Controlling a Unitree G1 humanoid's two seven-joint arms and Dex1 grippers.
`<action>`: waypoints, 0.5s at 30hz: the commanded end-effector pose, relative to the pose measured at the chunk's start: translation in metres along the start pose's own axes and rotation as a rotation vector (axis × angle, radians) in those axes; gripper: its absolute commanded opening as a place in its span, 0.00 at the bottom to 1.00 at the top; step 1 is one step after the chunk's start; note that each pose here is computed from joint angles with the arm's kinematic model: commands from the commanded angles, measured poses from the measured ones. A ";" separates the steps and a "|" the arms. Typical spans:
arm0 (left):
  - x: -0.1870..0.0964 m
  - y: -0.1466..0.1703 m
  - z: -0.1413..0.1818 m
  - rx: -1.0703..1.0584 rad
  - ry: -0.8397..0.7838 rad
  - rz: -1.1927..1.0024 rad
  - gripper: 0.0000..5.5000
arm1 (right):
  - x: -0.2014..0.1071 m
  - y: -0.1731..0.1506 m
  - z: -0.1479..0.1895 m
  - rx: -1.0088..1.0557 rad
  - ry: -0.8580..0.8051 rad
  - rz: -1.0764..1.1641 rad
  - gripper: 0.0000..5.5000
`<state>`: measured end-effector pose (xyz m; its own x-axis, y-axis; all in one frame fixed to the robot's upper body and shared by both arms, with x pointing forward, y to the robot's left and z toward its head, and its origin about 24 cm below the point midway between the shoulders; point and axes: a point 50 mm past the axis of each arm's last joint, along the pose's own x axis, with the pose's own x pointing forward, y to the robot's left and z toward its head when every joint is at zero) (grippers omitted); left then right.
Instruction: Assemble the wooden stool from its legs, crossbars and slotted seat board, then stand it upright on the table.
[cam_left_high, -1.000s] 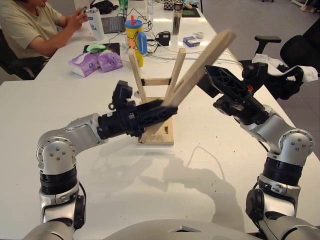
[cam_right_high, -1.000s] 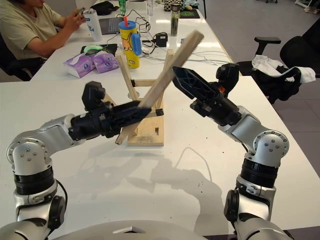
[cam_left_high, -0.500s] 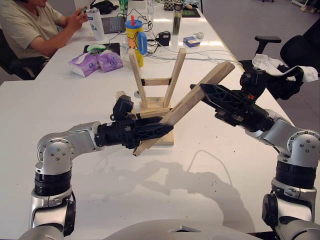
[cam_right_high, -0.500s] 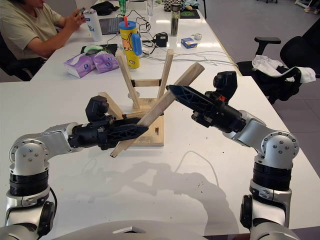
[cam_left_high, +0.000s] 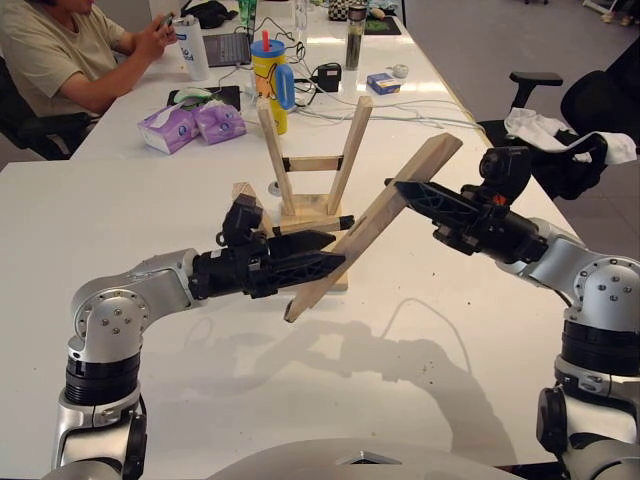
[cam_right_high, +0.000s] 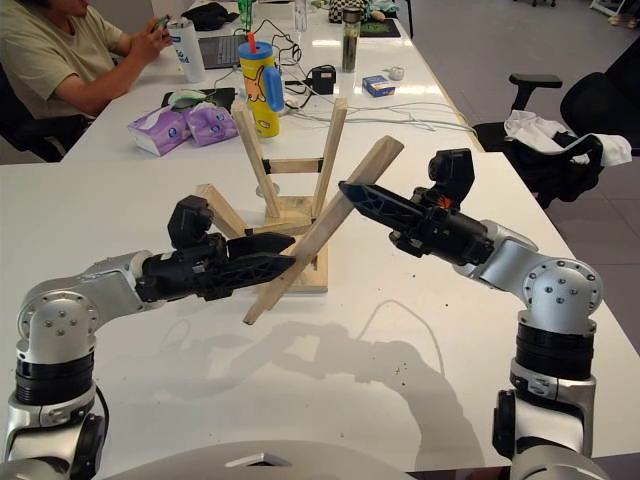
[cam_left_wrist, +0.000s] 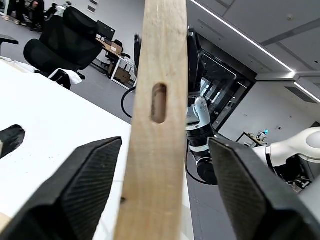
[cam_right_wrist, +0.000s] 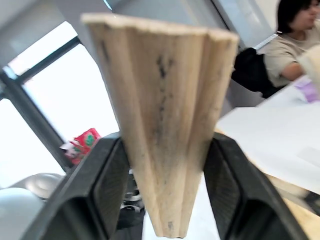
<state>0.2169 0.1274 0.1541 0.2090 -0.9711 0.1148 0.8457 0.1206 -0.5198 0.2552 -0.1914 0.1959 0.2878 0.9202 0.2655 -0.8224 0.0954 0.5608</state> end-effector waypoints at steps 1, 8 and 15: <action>-0.001 0.008 -0.039 0.013 0.101 0.142 0.71 | -0.010 -0.006 0.034 -0.185 0.050 -0.094 0.38; 0.017 0.046 -0.078 0.341 0.281 0.388 0.71 | -0.019 -0.040 0.035 -0.315 0.035 -0.161 0.38; 0.026 0.067 -0.092 0.521 0.421 0.406 0.71 | -0.010 -0.065 0.018 -0.366 0.045 -0.131 0.38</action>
<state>0.2281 0.0903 0.0508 0.4248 -0.8368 -0.3454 0.8878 0.4598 -0.0221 0.3070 -0.2232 0.1692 0.4265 0.8905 0.1585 -0.8760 0.3631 0.3176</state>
